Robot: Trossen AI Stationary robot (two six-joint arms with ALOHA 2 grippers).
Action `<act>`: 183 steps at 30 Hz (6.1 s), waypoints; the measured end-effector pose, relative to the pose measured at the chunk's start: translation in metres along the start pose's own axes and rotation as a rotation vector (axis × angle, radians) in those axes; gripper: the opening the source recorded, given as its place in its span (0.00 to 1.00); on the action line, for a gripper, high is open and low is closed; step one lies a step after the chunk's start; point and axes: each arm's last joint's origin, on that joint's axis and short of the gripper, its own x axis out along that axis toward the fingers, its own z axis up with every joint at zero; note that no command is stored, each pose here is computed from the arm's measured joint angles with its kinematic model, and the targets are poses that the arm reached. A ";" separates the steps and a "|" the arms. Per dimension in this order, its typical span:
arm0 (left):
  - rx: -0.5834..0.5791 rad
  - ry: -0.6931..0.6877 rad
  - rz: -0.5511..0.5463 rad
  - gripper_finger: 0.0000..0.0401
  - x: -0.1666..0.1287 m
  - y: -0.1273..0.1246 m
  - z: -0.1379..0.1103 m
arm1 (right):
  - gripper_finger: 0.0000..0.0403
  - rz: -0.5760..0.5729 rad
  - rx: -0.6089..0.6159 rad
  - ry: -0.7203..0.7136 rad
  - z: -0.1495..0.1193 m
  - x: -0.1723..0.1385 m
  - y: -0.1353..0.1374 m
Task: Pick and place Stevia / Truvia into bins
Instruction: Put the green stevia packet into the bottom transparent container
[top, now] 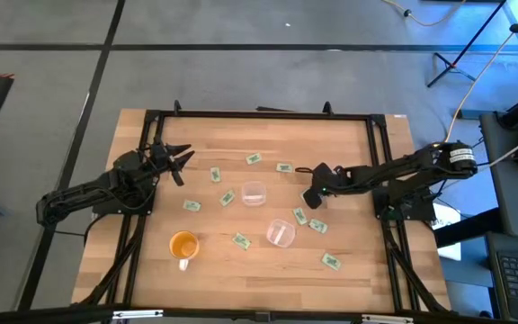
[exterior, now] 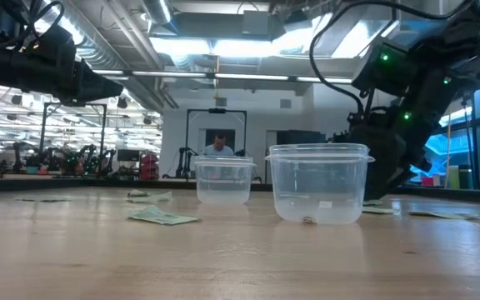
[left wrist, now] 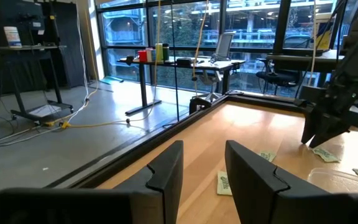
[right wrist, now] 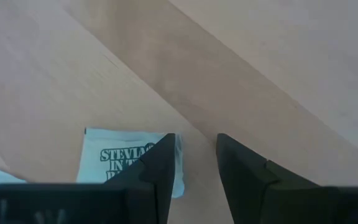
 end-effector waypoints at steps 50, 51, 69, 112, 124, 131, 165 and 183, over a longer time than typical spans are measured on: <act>0.000 0.000 0.000 0.28 0.000 0.000 0.000 | 0.22 0.075 0.013 0.126 -0.005 0.002 0.001; 0.000 0.000 0.000 0.28 0.000 0.000 0.000 | 0.20 0.069 0.010 0.128 -0.006 0.002 0.001; 0.000 0.000 -0.001 0.28 0.000 0.000 0.000 | 0.01 0.084 -0.088 0.100 0.000 -0.006 0.003; 0.000 0.001 -0.003 0.28 0.000 0.000 0.000 | 0.00 0.518 -0.514 0.043 -0.010 -0.031 0.143; 0.000 0.001 -0.003 0.28 0.000 0.000 0.000 | 0.16 0.522 -0.567 0.024 -0.010 -0.032 0.143; 0.000 0.001 -0.003 0.28 0.000 0.000 0.000 | 0.31 0.547 -0.520 -0.006 0.002 -0.055 0.136; 0.000 0.001 -0.003 0.28 0.000 0.000 0.000 | 0.33 0.180 -0.438 0.324 -0.022 -0.046 0.075; 0.000 0.001 -0.003 0.28 0.000 0.000 0.000 | 0.33 0.251 -0.425 0.283 -0.027 -0.030 0.068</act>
